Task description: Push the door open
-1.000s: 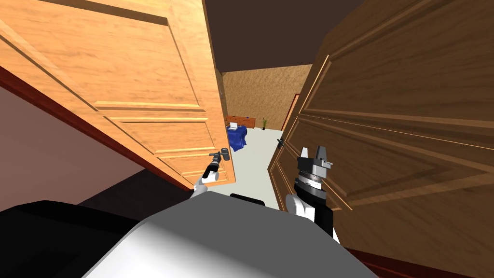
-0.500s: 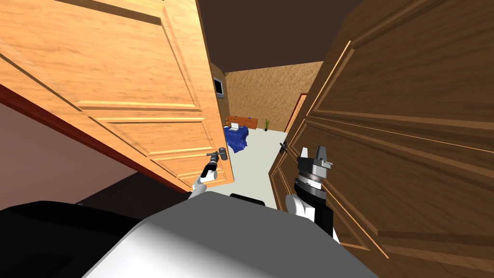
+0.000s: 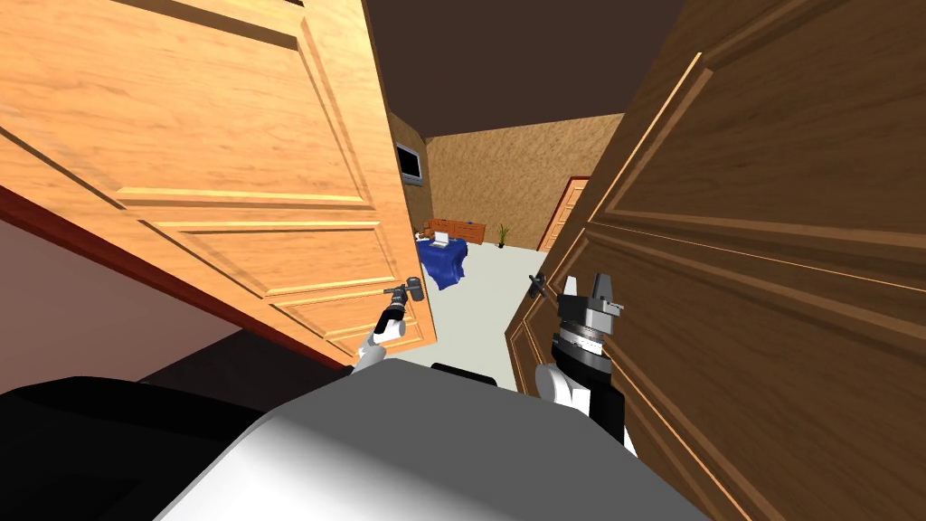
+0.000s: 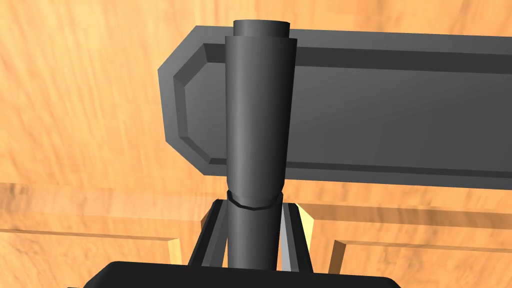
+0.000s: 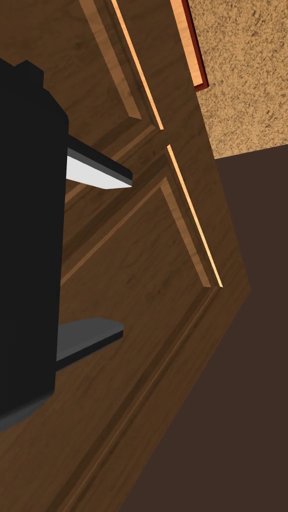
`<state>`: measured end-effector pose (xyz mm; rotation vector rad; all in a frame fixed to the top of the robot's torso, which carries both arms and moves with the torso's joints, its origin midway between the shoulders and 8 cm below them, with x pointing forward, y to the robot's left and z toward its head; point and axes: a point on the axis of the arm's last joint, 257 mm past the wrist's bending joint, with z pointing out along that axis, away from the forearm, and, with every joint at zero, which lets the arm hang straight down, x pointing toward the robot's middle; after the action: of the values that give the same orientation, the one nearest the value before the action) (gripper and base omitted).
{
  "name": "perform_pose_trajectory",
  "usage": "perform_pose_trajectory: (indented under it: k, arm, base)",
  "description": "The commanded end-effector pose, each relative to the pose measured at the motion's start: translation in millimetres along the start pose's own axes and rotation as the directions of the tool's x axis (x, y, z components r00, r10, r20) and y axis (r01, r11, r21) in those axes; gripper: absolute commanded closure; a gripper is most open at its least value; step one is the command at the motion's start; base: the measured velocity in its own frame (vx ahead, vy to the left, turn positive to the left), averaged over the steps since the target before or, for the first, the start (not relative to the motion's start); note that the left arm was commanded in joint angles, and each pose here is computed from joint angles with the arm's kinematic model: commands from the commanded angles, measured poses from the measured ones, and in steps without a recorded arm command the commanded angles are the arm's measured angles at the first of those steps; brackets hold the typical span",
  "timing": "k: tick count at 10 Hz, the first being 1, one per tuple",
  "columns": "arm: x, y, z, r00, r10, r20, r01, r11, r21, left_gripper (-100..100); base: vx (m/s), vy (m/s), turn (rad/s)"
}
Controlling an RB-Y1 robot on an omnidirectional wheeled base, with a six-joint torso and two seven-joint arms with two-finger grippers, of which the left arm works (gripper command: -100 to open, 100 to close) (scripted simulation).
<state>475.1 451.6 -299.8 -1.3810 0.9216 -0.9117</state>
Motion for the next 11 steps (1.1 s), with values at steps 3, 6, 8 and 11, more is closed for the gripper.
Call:
perform_pose_trajectory:
  k: [3,6,8,11]
  arm:
    - [-25.0,-6.9,1.1,0.9987,0.0,0.05,0.0,0.9999,0.012,100]
    - [-47.2,-7.1,-0.2,0.9955,0.0,0.095,-0.001,0.9999,0.012,100]
    - [-58.9,-7.2,-1.3,0.993,0.0,0.118,-0.001,0.9999,0.012,100]
    - [-63.4,-4.2,-2.4,0.9917,-0.001,0.128,0.001,1.0,0.004,100]
  base:
    - [0.194,-0.022,0.067]
    - [0.193,-0.05,0.086]
    - [0.189,-0.032,0.068]
    - [0.144,-0.022,0.046]
